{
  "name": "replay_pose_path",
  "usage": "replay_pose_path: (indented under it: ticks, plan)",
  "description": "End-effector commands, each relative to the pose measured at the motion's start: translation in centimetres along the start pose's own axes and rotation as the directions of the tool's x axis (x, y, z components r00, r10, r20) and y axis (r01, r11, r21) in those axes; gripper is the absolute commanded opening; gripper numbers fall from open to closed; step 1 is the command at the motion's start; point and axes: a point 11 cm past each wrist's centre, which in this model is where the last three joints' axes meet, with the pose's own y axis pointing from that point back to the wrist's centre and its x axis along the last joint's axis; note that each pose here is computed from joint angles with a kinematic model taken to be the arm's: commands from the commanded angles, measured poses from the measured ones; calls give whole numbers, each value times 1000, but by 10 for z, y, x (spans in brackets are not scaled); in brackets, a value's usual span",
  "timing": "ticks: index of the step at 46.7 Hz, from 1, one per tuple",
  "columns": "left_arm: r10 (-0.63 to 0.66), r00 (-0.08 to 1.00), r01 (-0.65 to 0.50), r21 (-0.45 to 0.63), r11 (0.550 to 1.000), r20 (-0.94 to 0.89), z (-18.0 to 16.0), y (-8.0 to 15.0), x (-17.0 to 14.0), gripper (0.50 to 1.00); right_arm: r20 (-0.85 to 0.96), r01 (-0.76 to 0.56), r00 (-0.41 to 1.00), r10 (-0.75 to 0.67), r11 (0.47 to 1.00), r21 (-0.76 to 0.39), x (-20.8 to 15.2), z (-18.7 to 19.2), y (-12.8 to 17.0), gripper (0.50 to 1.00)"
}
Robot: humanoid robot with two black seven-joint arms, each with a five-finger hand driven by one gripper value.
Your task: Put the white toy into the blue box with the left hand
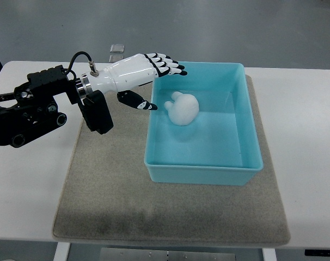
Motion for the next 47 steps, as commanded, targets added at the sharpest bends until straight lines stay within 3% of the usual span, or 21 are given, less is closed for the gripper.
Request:
replay_pose_path:
  ticks: [1,13,19,37,47]
  plan:
    - [3,1000,-3,-24,1000,-15,8,-9,-5,994,1,0,1000,0,1000,-1,0,0,0,936]
    - [48,998,-48,0,999,-34,3,-11,6,994,1,2,1000,-2,1000,-1,0,0,0,936]
    - [166,974,-150,109,983,-156,-18,-5,22,996,-1,0,1000,0,1000,-1,0,0,0,936]
    - [446,806,-333,326,885,-389,-48,9,49,994,-1,-1,1000,1,1000,0,0,0,0,936]
    - [582,648,-382,451,807,-492,-62,18,54,994,1,0,1000,0,1000,-1,0,0,0,936]
